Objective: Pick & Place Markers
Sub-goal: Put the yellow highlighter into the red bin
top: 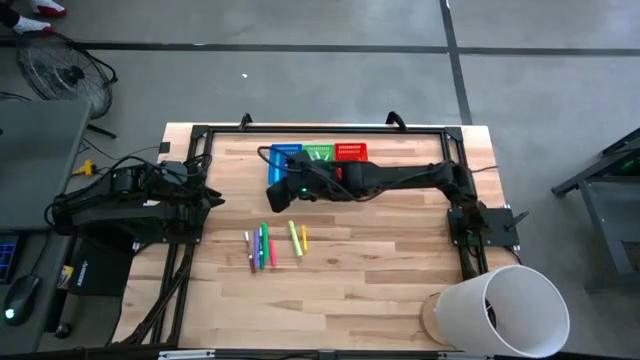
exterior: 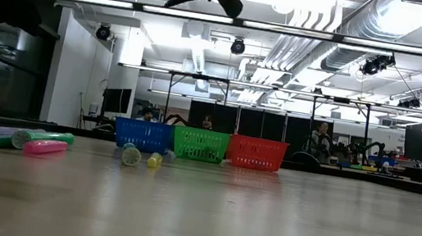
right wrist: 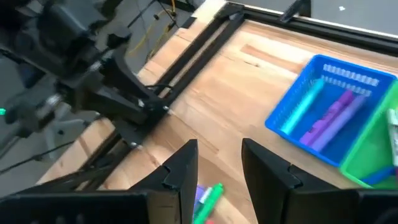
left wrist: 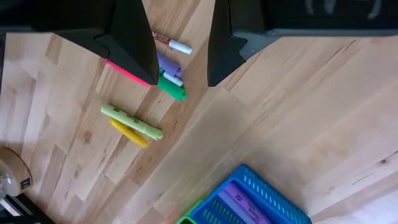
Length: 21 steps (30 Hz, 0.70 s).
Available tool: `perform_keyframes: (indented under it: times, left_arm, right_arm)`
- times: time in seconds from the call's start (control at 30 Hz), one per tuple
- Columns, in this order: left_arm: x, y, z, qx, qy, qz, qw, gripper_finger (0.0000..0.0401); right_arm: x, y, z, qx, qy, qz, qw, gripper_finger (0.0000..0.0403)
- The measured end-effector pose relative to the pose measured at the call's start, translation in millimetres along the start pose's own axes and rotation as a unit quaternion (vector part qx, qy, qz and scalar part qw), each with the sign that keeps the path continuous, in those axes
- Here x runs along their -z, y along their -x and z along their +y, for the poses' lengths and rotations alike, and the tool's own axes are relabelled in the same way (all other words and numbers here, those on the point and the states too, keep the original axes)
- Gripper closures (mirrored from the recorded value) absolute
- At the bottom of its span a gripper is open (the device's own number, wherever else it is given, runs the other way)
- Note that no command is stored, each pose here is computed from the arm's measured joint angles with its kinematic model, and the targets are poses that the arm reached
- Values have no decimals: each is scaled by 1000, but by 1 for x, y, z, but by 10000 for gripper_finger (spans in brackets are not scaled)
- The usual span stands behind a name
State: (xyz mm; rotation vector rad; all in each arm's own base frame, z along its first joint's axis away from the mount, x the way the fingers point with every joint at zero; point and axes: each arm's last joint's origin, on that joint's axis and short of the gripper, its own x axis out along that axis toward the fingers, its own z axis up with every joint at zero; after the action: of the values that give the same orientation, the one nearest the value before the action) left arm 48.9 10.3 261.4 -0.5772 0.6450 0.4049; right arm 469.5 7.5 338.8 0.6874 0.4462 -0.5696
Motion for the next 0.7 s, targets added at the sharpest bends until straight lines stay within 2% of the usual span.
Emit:
perform_keyframes:
  times: [0.13, 0.4, 0.7]
  left_arm:
    - [0, 0, 0, 0, 0, 0, 1000, 265]
    - [0, 0, 0, -1, 0, 2, 1000, 265]
    - [1, 0, 0, -2, -1, 3, 1000, 265]
  right_arm:
    - [-1, -8, 7, -11, -5, 2, 1000, 290]
    - [15, -39, 12, -21, -29, 36, 999, 290]
    - [52, -73, -7, 44, -78, 141, 986, 290]
